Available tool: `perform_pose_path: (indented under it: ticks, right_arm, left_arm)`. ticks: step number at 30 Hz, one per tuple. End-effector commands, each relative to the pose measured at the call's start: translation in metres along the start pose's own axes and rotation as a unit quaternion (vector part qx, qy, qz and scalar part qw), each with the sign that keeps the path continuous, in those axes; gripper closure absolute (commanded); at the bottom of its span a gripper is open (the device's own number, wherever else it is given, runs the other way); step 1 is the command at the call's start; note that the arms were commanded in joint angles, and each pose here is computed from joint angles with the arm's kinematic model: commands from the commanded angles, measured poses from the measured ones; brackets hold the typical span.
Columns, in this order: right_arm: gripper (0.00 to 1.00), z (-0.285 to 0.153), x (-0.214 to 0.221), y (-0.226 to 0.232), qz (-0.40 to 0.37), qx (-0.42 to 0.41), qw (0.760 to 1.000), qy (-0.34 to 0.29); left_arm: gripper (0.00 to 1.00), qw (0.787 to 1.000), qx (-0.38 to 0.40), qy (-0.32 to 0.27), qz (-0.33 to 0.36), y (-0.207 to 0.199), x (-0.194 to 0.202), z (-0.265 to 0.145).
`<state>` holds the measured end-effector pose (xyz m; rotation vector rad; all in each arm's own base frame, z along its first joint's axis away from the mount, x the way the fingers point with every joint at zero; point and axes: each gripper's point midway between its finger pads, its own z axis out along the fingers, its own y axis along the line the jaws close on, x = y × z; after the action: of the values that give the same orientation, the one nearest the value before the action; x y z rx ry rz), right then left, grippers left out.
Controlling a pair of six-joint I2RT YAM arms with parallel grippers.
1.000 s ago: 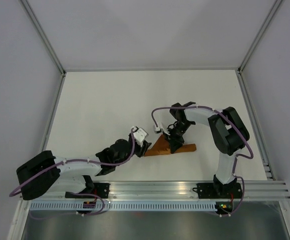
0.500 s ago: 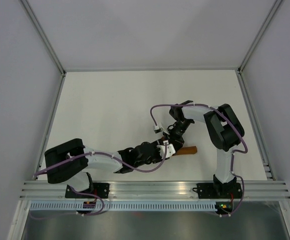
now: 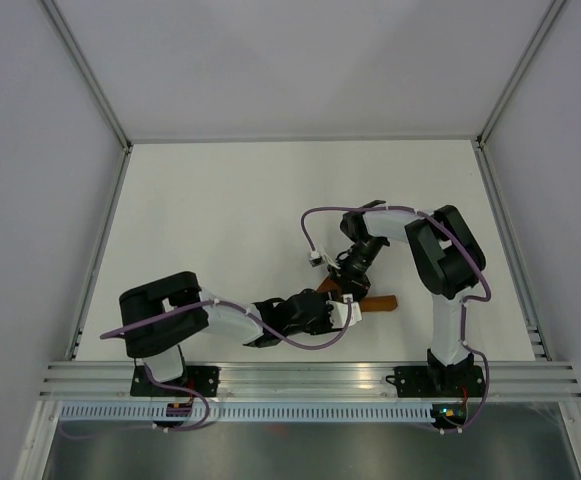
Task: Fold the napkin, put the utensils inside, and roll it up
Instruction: Roll the napkin with the utensil
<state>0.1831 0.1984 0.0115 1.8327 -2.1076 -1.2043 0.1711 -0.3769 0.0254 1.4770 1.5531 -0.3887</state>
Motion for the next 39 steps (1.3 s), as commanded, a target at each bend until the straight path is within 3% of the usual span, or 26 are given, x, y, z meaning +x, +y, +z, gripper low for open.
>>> perform_pose_path:
  ticks: [1, 5, 6, 7, 8, 11, 16, 19, 24, 30, 39]
  right_arm:
    - [1.0, 0.01, 0.036, -0.046, -0.039, 0.053, 0.995, 0.081]
    - [0.99, 0.009, 0.034, -0.049, -0.035, 0.055, 0.995, 0.077]
    - [0.99, 0.009, 0.034, -0.05, -0.034, 0.054, 0.995, 0.077]
    - [1.0, 0.009, 0.032, -0.05, -0.033, 0.053, 0.995, 0.076]
    - [0.99, 0.009, 0.032, -0.051, -0.032, 0.055, 0.995, 0.075]
    - [0.91, 0.004, 0.026, -0.052, -0.034, 0.064, 0.995, 0.067]
    - [0.63, -0.015, 0.006, -0.053, -0.037, 0.097, 0.994, 0.03]
    - [0.53, -0.04, -0.011, -0.053, -0.042, 0.135, 0.99, -0.011]
    - [0.49, -0.089, -0.035, -0.058, -0.037, 0.219, 0.971, -0.085]
    - [0.49, -0.141, -0.031, -0.05, -0.043, 0.29, 0.94, -0.173]
    - [0.51, -0.128, -0.004, -0.001, -0.178, 0.37, 0.897, -0.164]
  left_arm:
    - [0.46, 1.0, 0.013, -0.015, 0.024, -0.004, -0.011, 0.01]
    - [0.57, 0.999, 0.038, 0.001, 0.023, -0.014, -0.001, 0.014]
    - [0.62, 0.999, 0.045, 0.005, 0.021, -0.017, 0.0, 0.017]
    - [0.77, 0.998, 0.052, 0.011, 0.02, -0.02, 0.003, 0.018]
    - [0.84, 0.998, 0.061, 0.013, 0.018, -0.023, 0.003, 0.019]
    - [0.97, 0.995, 0.09, 0.033, 0.002, -0.032, 0.013, 0.02]
    - [0.98, 0.987, 0.14, 0.045, -0.058, -0.041, 0.023, 0.015]
    - [0.98, 0.981, 0.152, 0.058, -0.103, -0.037, 0.032, 0.013]
    - [0.98, 0.97, 0.176, 0.06, -0.156, -0.034, 0.037, 0.01]
    - [0.98, 0.948, 0.208, 0.076, -0.229, -0.028, 0.049, 0.009]
    - [0.98, 0.903, 0.262, 0.113, -0.321, -0.025, 0.059, 0.015]
